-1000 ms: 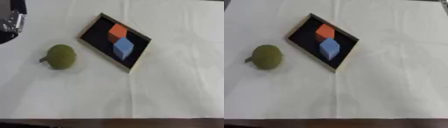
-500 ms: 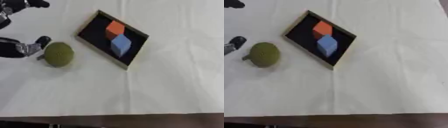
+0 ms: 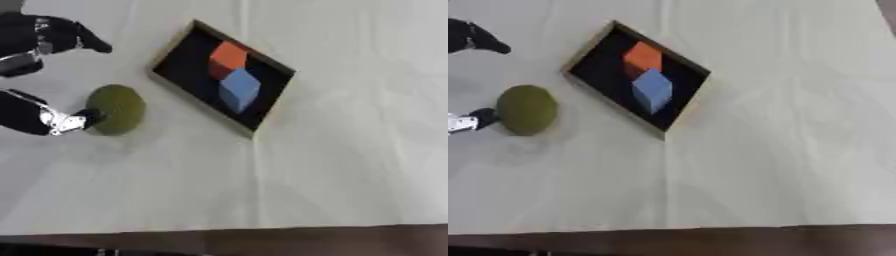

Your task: Pick up objects on the table and place them in the box.

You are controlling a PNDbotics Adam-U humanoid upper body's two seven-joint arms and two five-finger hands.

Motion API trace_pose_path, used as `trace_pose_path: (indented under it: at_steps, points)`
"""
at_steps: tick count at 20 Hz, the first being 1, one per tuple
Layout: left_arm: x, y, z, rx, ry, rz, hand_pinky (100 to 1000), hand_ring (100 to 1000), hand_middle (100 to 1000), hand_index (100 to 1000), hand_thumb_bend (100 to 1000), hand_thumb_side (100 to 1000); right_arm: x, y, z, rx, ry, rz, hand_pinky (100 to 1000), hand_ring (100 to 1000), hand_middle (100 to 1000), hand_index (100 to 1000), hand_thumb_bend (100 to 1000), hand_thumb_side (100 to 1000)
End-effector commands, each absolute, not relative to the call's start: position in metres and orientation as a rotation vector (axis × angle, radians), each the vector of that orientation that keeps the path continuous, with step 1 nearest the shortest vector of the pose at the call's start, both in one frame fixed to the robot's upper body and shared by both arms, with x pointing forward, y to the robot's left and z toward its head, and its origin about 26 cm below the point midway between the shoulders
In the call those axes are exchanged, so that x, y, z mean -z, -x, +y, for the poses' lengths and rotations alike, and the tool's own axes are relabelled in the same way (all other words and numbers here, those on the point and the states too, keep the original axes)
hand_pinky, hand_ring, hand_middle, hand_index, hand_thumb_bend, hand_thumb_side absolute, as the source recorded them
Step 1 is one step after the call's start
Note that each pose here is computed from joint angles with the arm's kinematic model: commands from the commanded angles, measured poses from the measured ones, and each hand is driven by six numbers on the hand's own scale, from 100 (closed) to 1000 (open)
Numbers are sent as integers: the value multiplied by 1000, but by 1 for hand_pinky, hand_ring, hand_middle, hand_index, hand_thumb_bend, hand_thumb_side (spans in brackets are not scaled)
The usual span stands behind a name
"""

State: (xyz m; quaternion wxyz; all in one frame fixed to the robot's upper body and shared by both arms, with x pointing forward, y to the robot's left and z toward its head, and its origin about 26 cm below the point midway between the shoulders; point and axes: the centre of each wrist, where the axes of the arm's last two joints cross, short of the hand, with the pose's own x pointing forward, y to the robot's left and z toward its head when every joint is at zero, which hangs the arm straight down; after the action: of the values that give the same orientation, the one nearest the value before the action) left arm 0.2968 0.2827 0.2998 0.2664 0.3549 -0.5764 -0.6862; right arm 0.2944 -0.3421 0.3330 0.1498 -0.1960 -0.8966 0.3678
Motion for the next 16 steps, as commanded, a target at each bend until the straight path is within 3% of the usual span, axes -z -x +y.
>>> trace_pose_path:
  at_steps: [1,10,16]
  points:
    - [-310,-295,281,1890,-1002,-1481,823,825,787,910,409,599,-343,-288,-344,-1077,605,-2588,960,915,571,764,100,470]
    - [-296,-325,285,1884,-990,-1327,821,818,781,896,357,402,-340,-289,-345,-1061,593,-2581,964,913,568,755,100,470]
    - [-279,-347,293,1872,-956,-1240,817,812,772,885,341,383,-339,-288,-345,-1048,587,-2584,966,912,567,752,100,470]
